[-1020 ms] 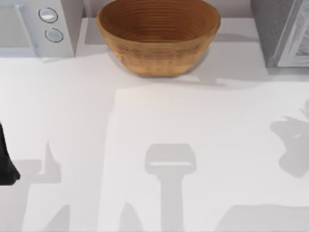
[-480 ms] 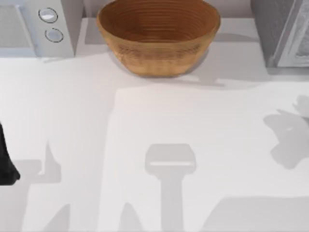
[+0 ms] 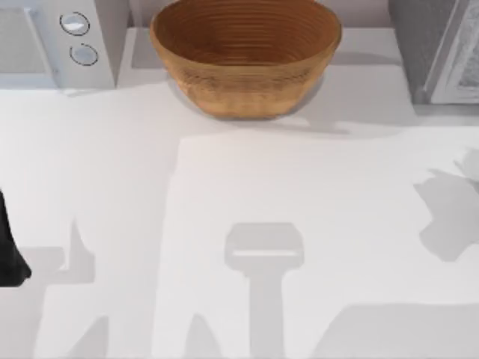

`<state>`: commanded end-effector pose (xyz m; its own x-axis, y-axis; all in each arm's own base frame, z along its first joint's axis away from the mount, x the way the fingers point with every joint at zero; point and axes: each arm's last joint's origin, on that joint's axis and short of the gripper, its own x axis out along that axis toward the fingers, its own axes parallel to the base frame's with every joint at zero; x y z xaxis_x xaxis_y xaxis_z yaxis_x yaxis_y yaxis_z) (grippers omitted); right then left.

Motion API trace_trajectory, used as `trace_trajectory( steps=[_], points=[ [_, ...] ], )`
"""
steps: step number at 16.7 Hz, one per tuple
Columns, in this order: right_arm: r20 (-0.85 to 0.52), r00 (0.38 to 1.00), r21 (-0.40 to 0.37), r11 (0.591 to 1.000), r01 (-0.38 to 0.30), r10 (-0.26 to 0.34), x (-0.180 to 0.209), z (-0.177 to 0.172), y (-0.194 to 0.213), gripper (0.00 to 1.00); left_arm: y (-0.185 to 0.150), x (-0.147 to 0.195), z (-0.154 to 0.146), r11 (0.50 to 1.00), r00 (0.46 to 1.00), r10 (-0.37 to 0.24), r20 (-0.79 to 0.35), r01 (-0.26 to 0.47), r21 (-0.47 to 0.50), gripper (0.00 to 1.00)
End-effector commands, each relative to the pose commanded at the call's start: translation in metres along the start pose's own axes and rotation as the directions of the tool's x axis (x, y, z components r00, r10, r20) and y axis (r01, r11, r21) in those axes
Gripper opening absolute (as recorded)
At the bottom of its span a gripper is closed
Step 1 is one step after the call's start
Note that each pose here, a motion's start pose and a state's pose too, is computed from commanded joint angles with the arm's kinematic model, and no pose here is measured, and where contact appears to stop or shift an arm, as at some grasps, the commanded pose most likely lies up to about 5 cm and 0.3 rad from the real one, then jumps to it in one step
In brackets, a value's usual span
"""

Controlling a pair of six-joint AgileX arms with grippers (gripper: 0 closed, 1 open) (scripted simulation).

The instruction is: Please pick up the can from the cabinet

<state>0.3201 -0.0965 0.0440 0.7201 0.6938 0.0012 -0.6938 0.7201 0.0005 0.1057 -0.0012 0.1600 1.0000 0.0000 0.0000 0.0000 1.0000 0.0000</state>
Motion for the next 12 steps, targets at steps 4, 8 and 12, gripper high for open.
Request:
trace_trajectory(
  steps=[4,8,12],
  points=[
    [0.0,1.0,0.0,1.0,0.0,0.0,0.0,0.0,0.0,0.83,0.0,0.0,0.0,1.0,1.0,0.0,0.0,0.0,0.0,1.0],
    [0.0,1.0,0.0,1.0,0.0,0.0,0.0,0.0,0.0,1.0,0.0,0.0,0.0,1.0,1.0,0.0,0.0,0.0,0.0,1.0],
    [0.0,1.0,0.0,1.0,0.0,0.0,0.0,0.0,0.0,1.0,0.0,0.0,0.0,1.0,1.0,0.0,0.0,0.0,0.0,1.0]
  ],
)
